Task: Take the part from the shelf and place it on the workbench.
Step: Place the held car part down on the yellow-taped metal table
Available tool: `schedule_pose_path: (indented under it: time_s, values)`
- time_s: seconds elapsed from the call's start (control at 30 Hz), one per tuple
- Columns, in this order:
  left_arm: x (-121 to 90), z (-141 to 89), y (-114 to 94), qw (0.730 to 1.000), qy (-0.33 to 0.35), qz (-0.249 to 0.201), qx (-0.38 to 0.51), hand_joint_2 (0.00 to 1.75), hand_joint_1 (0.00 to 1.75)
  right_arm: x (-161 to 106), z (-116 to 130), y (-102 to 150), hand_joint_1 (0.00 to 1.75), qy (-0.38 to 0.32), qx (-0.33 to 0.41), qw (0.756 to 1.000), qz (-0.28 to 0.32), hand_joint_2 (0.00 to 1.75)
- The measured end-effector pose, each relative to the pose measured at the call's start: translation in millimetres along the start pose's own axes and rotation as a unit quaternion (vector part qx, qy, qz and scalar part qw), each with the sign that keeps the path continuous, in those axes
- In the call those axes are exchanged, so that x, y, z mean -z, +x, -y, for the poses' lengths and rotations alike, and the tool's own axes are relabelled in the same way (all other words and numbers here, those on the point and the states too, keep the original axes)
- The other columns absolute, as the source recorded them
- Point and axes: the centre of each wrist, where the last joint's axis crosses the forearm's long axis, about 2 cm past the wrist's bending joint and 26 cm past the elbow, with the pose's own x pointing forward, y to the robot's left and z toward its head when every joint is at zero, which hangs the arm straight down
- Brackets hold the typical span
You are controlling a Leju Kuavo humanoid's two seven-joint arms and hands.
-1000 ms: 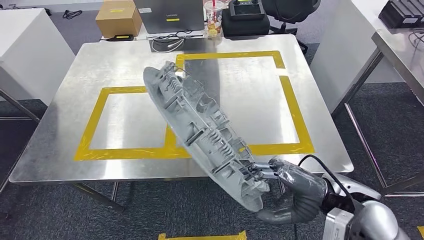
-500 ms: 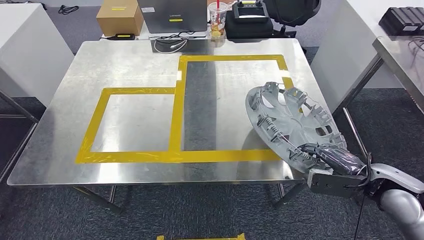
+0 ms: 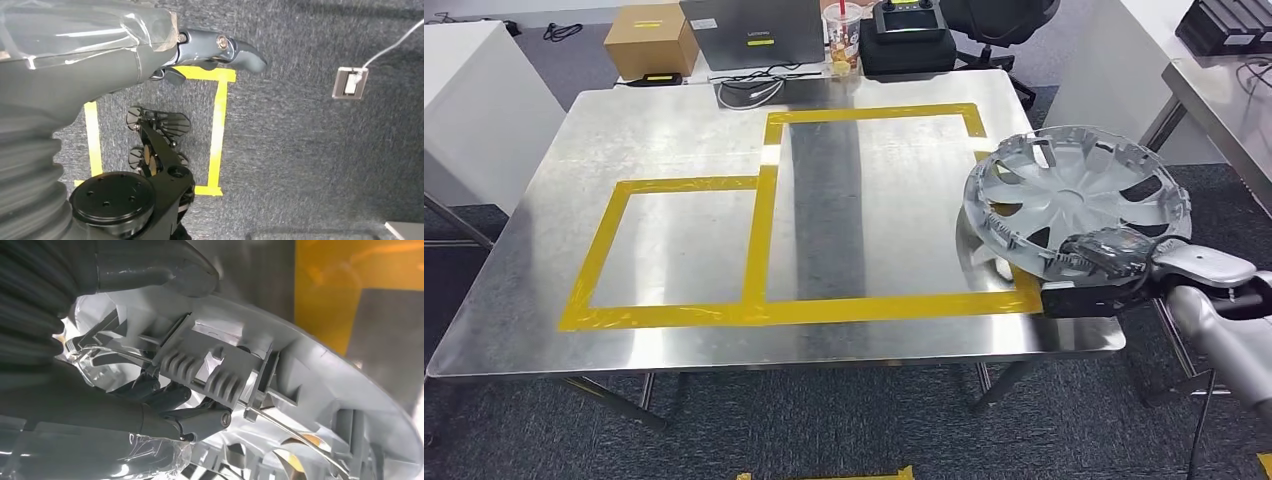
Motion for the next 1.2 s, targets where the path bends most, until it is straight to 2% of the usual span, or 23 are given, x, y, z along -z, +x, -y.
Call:
schedule_pose_path:
  time_s: [0.13, 0.27, 0.5, 0.63, 0.87, 1.2]
  values:
    - [3, 1, -1, 1.000, 0.006, 0.007, -0.009, 1.75, 0.00, 38, 16, 25, 1.73, 0.015, -0.043, 0.999, 0.028, 1.75]
    - [7, 1, 1, 1.000, 0.017, 0.014, -0.014, 1.75, 0.00, 74, 34, 63, 1.73, 0.027, -0.067, 0.995, 0.066, 1.75]
    - [11, -2, 5, 0.999, 0.028, 0.022, -0.010, 1.75, 0.00, 112, 54, 124, 1.73, 0.033, -0.080, 0.990, 0.113, 1.75]
    - [16, 3, 6, 0.999, 0.021, 0.025, -0.009, 1.75, 0.00, 120, 51, 134, 1.73, 0.046, -0.077, 0.989, 0.117, 1.75]
    - [21, 1, 3, 0.999, 0.022, 0.030, -0.002, 1.75, 0.00, 125, 41, 138, 1.73, 0.056, -0.054, 0.989, 0.123, 1.75]
    - [24, -3, 1, 0.999, 0.026, 0.035, -0.007, 1.75, 0.00, 129, 32, 146, 1.73, 0.036, -0.041, 0.990, 0.131, 1.75]
